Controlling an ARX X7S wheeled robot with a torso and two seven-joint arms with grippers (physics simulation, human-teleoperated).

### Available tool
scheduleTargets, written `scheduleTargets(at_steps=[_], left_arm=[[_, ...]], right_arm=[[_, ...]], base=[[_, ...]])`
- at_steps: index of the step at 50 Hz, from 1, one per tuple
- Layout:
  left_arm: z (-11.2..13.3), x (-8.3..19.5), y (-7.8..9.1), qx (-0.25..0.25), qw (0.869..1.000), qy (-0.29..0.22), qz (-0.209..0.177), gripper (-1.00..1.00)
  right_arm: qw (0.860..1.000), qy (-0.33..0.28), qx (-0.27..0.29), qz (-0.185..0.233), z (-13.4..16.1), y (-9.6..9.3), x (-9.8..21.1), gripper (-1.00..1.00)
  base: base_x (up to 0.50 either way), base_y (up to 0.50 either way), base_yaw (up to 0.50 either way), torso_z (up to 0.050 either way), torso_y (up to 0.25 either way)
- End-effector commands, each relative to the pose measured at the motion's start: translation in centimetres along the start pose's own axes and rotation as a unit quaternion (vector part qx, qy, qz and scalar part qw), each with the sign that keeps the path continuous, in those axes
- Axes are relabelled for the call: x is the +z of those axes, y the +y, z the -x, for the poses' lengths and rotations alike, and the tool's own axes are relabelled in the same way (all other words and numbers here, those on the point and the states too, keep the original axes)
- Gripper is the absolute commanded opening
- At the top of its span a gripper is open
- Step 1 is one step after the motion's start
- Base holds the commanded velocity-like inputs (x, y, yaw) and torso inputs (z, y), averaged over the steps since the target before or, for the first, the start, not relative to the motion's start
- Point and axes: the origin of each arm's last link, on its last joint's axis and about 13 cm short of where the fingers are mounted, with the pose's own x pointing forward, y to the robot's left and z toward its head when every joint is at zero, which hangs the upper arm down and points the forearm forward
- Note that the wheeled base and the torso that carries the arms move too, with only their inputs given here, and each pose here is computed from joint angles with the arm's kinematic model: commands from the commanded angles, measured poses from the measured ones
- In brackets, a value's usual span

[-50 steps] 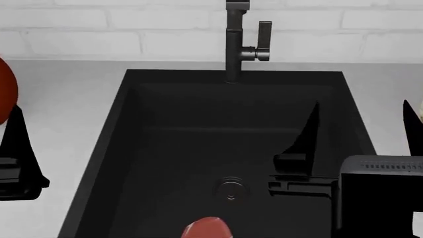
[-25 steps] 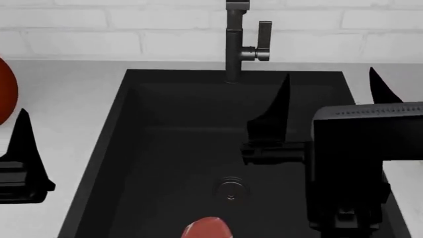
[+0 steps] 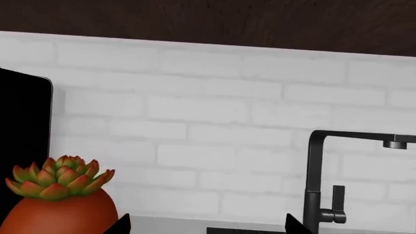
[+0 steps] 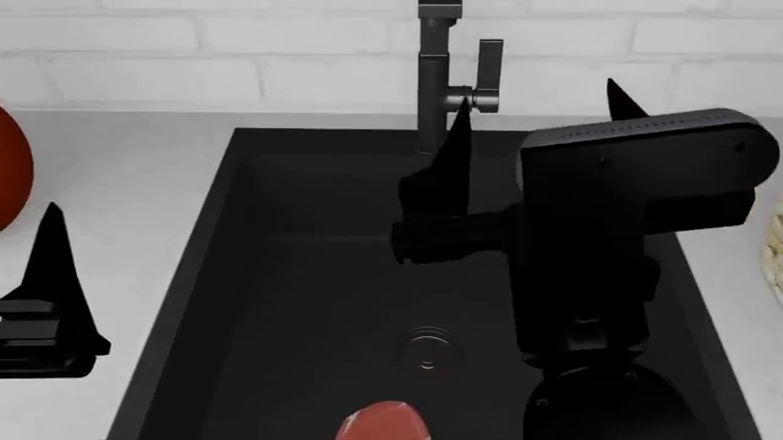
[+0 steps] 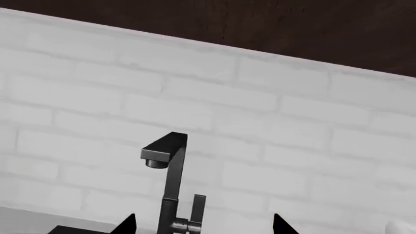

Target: Turn the sink spout to the right.

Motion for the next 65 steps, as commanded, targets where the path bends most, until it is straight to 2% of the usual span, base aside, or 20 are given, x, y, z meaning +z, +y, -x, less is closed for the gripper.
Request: scheduleTargets(at_steps=[1, 4, 15, 16, 17, 34, 40, 41, 43, 54, 65], left_arm=[[0.0, 0.1, -0.2, -0.002, 1.0, 0.001, -0.003, 1.0], [0.0, 0.2, -0.3, -0.004, 1.0, 0.0, -0.002, 1.0], [0.2, 0.0, -0.5, -0.008, 1.0, 0.002, 0.001, 1.0], [-3.2, -0.5, -0.4, 0.017, 0.997, -0.021, -0.071, 1.0], [-0.3, -0.4, -0.7, -0.011, 1.0, 0.005, 0.001, 1.0], [-0.2, -0.3, -0.7, -0.011, 1.0, 0.005, 0.001, 1.0], [-0.3, -0.4, -0.7, -0.014, 1.0, 0.006, -0.003, 1.0], [-0.5, -0.6, -0.6, -0.006, 1.0, 0.019, -0.002, 1.0], [-0.5, -0.6, -0.7, -0.013, 1.0, 0.019, -0.007, 1.0], [-0.5, -0.7, -0.7, -0.012, 1.0, 0.02, -0.012, 1.0], [-0.5, -0.6, -0.7, -0.011, 1.0, 0.016, -0.015, 1.0]], right_arm=[[1.0, 0.001, 0.023, -0.009, -1.2, 0.6, 0.6, 1.0], [0.999, 0.006, 0.034, 0.001, -1.5, 0.8, 0.4, 1.0], [0.999, -0.001, 0.044, -0.008, -3.0, 1.3, 1.0, 1.0], [0.989, -0.025, 0.12, -0.081, -4.4, 4.1, 4.8, 1.0], [0.999, -0.008, 0.042, -0.005, -2.7, 1.3, 1.6, 1.0], [0.999, -0.008, 0.042, -0.005, -2.7, 1.3, 1.6, 1.0], [0.999, -0.003, 0.043, 0.003, -3.7, 1.4, 1.3, 1.0], [0.999, 0.006, 0.035, 0.021, -4.0, 1.4, 1.1, 1.0], [0.999, -0.001, 0.033, -0.006, -4.3, 1.4, 1.1, 1.0], [0.999, 0.001, 0.035, 0.006, -5.2, 1.4, 0.8, 1.0], [0.999, 0.002, 0.041, -0.002, -6.6, 1.8, 0.2, 1.0]], base=[[0.0, 0.0, 0.0, 0.0, 0.0], [0.0, 0.0, 0.0, 0.0, 0.0], [0.0, 0.0, 0.0, 0.0, 0.0], [0.0, 0.0, 0.0, 0.0, 0.0], [0.0, 0.0, 0.0, 0.0, 0.0], [0.0, 0.0, 0.0, 0.0, 0.0], [0.0, 0.0, 0.0, 0.0, 0.0], [0.0, 0.0, 0.0, 0.0, 0.0], [0.0, 0.0, 0.0, 0.0, 0.0], [0.0, 0.0, 0.0, 0.0, 0.0], [0.0, 0.0, 0.0, 0.0, 0.0]])
